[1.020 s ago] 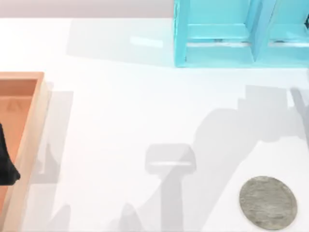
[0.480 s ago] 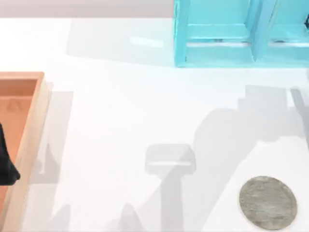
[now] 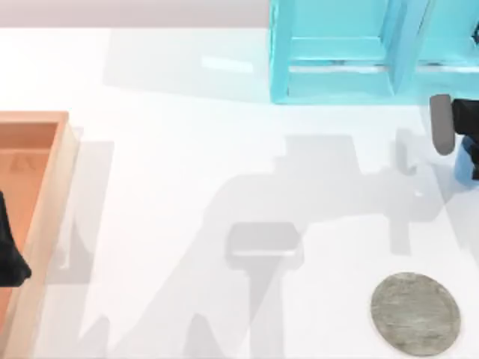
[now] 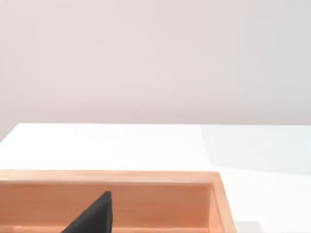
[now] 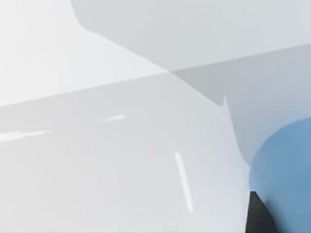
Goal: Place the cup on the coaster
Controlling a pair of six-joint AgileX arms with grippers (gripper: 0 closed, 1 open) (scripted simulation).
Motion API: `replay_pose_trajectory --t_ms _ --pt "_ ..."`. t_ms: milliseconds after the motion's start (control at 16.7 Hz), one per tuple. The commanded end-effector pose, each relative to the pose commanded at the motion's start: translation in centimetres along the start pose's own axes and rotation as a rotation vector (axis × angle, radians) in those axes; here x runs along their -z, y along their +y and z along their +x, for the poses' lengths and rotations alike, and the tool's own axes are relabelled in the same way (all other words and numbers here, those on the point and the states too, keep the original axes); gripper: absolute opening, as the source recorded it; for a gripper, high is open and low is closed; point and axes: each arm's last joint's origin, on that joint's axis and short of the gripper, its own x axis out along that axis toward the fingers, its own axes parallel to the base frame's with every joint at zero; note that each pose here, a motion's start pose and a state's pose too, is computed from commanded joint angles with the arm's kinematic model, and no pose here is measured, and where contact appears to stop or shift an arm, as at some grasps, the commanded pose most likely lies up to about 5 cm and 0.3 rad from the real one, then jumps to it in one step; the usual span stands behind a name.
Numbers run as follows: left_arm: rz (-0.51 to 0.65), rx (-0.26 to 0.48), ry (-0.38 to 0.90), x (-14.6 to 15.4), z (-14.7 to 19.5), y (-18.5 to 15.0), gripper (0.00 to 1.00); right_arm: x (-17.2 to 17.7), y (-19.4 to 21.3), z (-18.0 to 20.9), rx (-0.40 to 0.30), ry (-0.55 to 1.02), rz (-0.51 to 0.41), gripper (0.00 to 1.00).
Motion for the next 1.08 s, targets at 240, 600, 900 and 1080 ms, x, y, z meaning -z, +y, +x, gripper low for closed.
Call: replay_pose_trajectory --t_ms 240,600,900,1080 --pt "0.0 0.0 0.0 0.0 0.0 0.0 1.0 -6.0 3.7 -1.3 -0.009 0.011 0.241 0.0" --pt "0.0 0.0 0.0 0.0 0.0 0.0 1.0 -11.1 10.9 -2.9 -0.03 0.045 0.712 0.0" --pt "0.0 0.0 0.0 0.0 0.0 0.0 1.0 -11.9 15.7 -4.3 -0.023 0.052 1.094 0.0" --pt "0.0 0.0 0.0 0.0 0.0 0.0 1.0 -11.5 17.6 -5.1 -0.012 0.03 1.279 0.0"
